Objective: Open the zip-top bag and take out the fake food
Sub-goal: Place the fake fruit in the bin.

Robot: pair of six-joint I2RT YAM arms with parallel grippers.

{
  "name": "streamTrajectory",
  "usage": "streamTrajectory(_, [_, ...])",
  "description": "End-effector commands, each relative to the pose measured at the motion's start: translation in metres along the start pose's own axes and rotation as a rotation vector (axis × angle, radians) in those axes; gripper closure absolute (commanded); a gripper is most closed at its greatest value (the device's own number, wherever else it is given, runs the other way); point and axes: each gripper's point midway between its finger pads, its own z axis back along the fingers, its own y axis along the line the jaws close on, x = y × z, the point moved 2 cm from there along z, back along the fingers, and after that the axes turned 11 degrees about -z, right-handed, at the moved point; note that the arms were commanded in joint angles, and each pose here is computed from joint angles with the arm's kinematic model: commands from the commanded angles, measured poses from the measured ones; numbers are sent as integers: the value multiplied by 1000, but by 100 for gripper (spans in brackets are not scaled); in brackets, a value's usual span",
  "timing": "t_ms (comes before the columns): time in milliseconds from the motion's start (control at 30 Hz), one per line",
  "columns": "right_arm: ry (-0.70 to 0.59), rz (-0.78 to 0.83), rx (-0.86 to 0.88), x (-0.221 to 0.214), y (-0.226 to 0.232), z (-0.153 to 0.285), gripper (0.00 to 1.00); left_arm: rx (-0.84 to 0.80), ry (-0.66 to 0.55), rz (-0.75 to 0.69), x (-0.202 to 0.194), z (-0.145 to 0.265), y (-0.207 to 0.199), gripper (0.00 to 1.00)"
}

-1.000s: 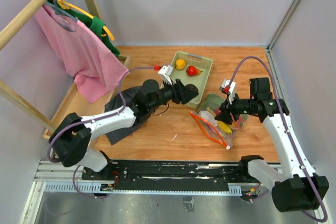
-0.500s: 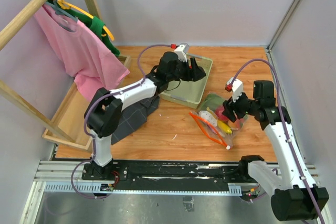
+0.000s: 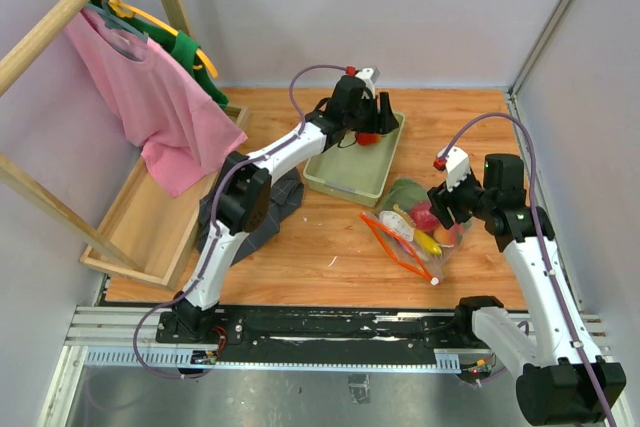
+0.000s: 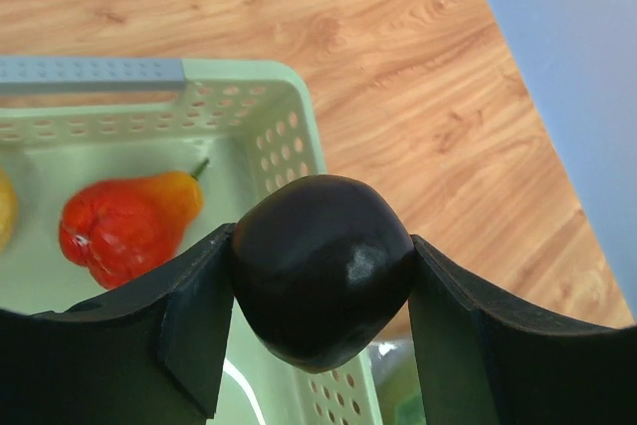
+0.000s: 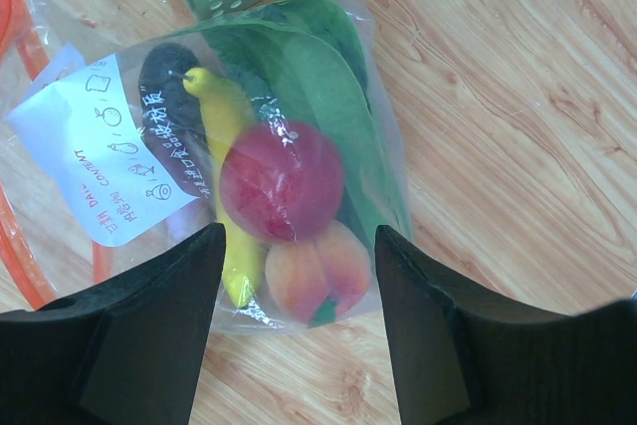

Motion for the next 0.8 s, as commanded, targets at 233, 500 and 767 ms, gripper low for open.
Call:
streamTrajectory(233, [-20, -18, -45, 0, -7, 4, 37, 77, -27, -26, 4, -40, 29, 71])
streamTrajectory(500, [-25, -14, -49, 0, -7, 5, 36, 64, -81, -3, 1, -61, 37, 70])
streamTrajectory(767, [-26, -13, -51, 0, -7, 5, 36, 64, -112, 71, -9, -76, 46, 69])
